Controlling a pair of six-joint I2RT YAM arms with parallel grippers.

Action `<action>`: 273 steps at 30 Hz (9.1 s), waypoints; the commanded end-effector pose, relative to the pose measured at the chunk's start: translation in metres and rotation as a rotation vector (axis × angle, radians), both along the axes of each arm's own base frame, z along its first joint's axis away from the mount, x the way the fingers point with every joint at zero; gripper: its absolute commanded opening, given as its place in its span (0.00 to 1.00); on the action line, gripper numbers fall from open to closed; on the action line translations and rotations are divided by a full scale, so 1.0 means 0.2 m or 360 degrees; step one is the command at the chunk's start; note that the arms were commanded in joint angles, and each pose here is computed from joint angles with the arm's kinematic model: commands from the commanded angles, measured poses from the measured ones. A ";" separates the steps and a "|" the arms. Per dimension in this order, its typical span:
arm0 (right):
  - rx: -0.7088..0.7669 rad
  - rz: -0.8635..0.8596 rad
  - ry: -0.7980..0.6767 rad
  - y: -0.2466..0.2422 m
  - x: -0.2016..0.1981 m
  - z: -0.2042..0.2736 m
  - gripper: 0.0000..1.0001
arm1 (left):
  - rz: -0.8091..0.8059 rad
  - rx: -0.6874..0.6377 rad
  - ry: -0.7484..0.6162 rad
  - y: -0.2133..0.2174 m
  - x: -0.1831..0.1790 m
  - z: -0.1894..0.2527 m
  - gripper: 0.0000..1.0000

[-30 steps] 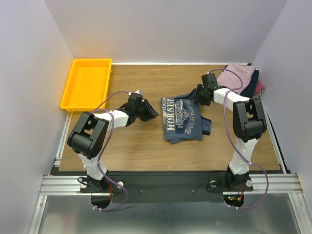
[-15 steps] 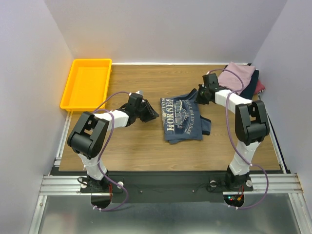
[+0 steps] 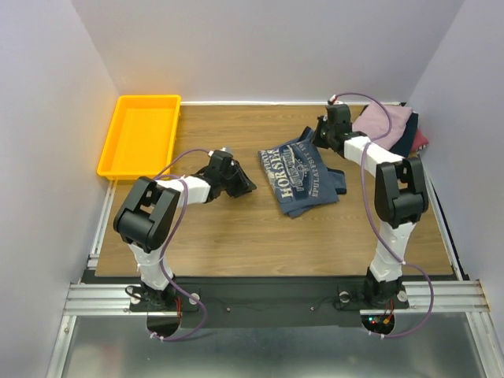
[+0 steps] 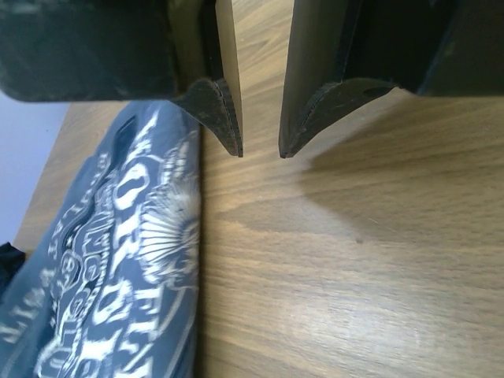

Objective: Fold and stack the tank tops
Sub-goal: Fold the tank top

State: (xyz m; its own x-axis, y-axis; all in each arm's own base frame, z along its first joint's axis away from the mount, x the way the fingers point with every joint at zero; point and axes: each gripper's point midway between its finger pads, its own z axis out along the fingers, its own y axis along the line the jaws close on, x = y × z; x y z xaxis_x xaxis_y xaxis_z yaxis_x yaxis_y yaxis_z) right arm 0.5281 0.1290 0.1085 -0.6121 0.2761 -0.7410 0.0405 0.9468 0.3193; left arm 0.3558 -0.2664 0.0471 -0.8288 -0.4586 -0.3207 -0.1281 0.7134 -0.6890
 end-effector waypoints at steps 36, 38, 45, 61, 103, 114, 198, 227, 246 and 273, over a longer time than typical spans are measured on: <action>0.0150 -0.0152 0.0279 -0.32 -0.49 -0.23 1.00 | -0.0289 0.0035 -0.0217 -0.57 0.26 0.26 0.36; 0.0224 -0.0106 0.0304 -0.29 -0.49 -0.27 1.00 | -0.0278 0.0066 -0.0193 -0.56 0.27 0.22 0.36; 0.0519 -0.0012 0.0281 -0.15 -0.52 -0.25 1.00 | -0.0196 0.0186 -0.0103 -0.52 0.31 0.10 0.36; 0.0567 0.0090 0.0363 -0.01 -0.37 -0.42 1.00 | -0.0224 0.0234 -0.0055 -0.53 0.32 -0.01 0.35; 0.0023 0.0677 0.0290 0.30 -0.18 -0.47 0.47 | 0.0196 0.0455 -0.0333 0.00 0.68 0.41 0.35; -0.0225 -0.0183 -0.0021 0.01 0.08 0.03 1.00 | 0.0182 0.0775 -0.0274 0.30 0.92 0.21 0.35; -0.0292 0.0258 0.0105 1.06 -0.63 -0.13 0.06 | 0.0378 0.0174 -0.0128 0.54 -0.14 0.17 0.18; -0.0067 0.0208 -0.0195 0.74 -0.91 0.45 0.04 | 0.0135 0.0111 -0.0174 0.14 0.07 0.15 0.07; 0.0037 0.0361 -0.0277 0.75 -1.00 0.60 0.04 | 0.0270 0.0163 -0.0016 0.13 0.17 -0.04 0.04; 0.0363 0.0787 -0.0287 1.16 -0.99 0.39 0.04 | 0.0240 0.0136 -0.0045 0.10 0.20 -0.04 0.04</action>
